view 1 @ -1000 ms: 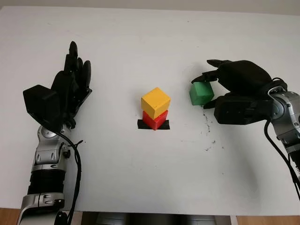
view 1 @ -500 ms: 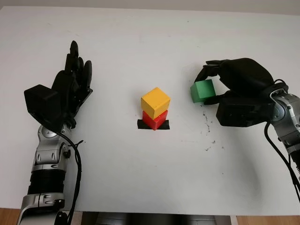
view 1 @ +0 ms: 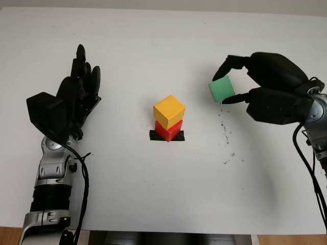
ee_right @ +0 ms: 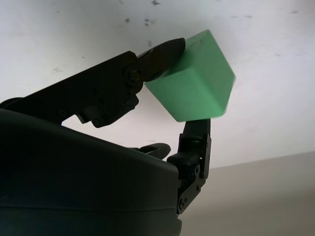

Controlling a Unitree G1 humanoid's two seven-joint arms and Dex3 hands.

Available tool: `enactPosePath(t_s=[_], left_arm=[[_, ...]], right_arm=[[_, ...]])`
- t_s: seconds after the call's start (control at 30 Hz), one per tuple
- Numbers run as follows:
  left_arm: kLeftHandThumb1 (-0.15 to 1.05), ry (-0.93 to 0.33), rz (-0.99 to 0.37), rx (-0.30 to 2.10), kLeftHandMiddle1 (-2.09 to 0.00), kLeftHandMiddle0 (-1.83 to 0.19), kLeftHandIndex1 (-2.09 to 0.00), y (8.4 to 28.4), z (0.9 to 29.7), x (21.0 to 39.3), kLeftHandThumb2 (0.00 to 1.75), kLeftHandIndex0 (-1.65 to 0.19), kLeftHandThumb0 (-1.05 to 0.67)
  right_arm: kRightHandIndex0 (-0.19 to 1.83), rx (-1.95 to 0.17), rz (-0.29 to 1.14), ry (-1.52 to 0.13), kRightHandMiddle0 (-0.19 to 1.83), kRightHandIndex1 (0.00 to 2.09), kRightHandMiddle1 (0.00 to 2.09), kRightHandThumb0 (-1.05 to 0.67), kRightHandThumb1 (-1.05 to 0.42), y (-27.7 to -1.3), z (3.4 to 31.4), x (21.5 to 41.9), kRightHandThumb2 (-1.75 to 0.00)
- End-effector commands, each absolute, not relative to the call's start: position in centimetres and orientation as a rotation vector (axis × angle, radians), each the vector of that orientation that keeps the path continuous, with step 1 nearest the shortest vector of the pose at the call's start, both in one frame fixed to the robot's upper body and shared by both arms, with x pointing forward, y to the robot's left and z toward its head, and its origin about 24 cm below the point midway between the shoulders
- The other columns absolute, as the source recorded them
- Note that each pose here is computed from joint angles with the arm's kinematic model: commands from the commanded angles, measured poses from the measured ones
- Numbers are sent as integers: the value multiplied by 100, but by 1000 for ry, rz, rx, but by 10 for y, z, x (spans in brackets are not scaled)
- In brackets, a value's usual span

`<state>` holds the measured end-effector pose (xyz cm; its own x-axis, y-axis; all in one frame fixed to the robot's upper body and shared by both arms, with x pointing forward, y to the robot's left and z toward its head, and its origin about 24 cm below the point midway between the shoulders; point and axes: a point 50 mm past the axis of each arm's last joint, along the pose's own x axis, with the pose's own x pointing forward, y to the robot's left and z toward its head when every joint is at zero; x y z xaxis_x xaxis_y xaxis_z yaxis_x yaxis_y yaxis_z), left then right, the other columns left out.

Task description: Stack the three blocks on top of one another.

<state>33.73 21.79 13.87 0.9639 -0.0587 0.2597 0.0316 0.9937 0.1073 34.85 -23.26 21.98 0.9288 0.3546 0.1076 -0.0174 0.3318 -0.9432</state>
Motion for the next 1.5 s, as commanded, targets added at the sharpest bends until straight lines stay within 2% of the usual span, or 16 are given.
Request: enactPosePath(t_s=[0.0, 0.17, 0.33, 0.7, 1.0, 1.47], left_arm=[[105, -272, -41, 122, -1, 19, 0, 221, 142, 336, 56, 19, -79], [105, -270, -46, 124, 0, 19, 0, 221, 142, 336, 56, 19, -80], [105, -267, -46, 119, 0, 19, 0, 220, 141, 336, 57, 19, -79], [105, -280, -40, 119, 0, 19, 0, 219, 139, 337, 56, 19, -79], [105, -280, -44, 118, 0, 19, 0, 219, 139, 337, 56, 19, -79], [105, -277, -43, 116, 0, 19, 0, 218, 140, 337, 57, 19, -79]], right_arm=[[38, -1173, 245, -364, 39, 5, 143, -32, -92, -230, 239, 350, -5], [37, -1113, 306, -338, 43, 5, 139, -38, -90, -222, 260, 351, -5], [37, -1047, 412, -331, 38, 5, 153, -42, -91, -215, 274, 357, -6], [38, -924, 473, -326, 38, 5, 157, -42, -90, -197, 279, 361, -5], [36, -815, 627, -304, 37, 5, 165, -46, -90, -174, 293, 363, -5], [35, -705, 824, -230, 39, 4, 162, -47, -90, -142, 293, 362, -5]])
